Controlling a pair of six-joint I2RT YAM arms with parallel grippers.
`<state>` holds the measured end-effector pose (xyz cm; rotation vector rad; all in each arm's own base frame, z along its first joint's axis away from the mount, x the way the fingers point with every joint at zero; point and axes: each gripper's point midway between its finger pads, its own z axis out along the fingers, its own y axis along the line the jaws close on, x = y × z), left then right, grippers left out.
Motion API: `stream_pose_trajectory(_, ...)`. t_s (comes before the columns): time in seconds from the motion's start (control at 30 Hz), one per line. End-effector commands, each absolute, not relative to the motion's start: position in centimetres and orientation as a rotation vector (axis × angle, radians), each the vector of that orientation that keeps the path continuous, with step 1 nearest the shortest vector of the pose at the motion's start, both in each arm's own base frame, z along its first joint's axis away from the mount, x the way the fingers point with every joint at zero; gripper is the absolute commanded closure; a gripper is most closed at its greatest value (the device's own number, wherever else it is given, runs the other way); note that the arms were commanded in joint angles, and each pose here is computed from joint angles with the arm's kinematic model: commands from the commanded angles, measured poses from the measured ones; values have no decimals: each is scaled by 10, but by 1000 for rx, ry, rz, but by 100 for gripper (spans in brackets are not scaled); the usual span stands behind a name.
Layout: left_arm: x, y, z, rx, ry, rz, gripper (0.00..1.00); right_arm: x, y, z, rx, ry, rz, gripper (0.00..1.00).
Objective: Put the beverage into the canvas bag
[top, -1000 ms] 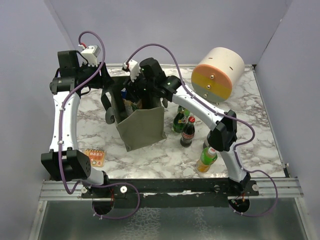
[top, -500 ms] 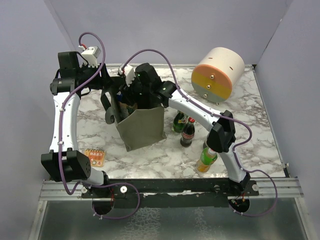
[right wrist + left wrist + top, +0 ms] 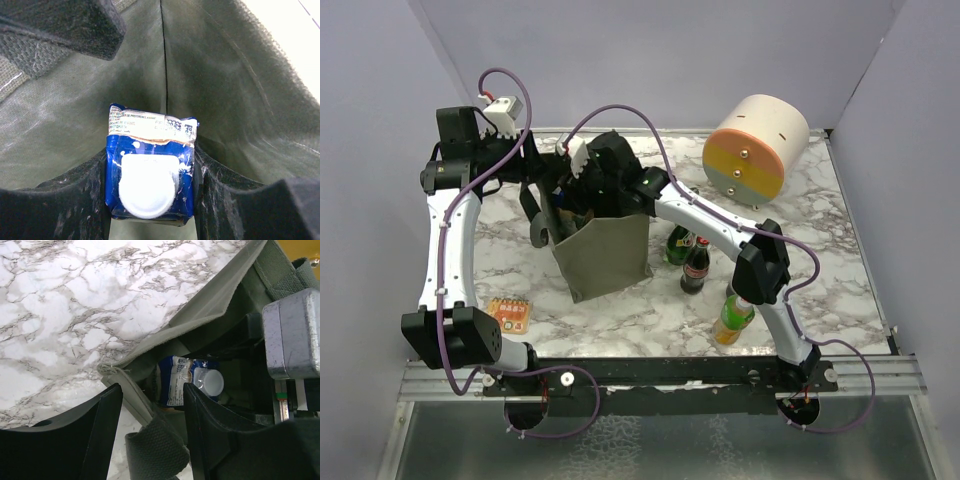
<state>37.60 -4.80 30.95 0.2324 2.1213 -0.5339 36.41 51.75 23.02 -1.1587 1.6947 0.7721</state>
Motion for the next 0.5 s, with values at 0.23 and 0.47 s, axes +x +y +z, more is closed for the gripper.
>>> stream_pose_trajectory(0.23,368,-52,328,264,2060,-533,45,354,531,310,-1119,1451,850,46)
stream_pose_trajectory(0.47,369,-52,331,268,2052,-525,45,354,525,307,-1126,1467,828,41)
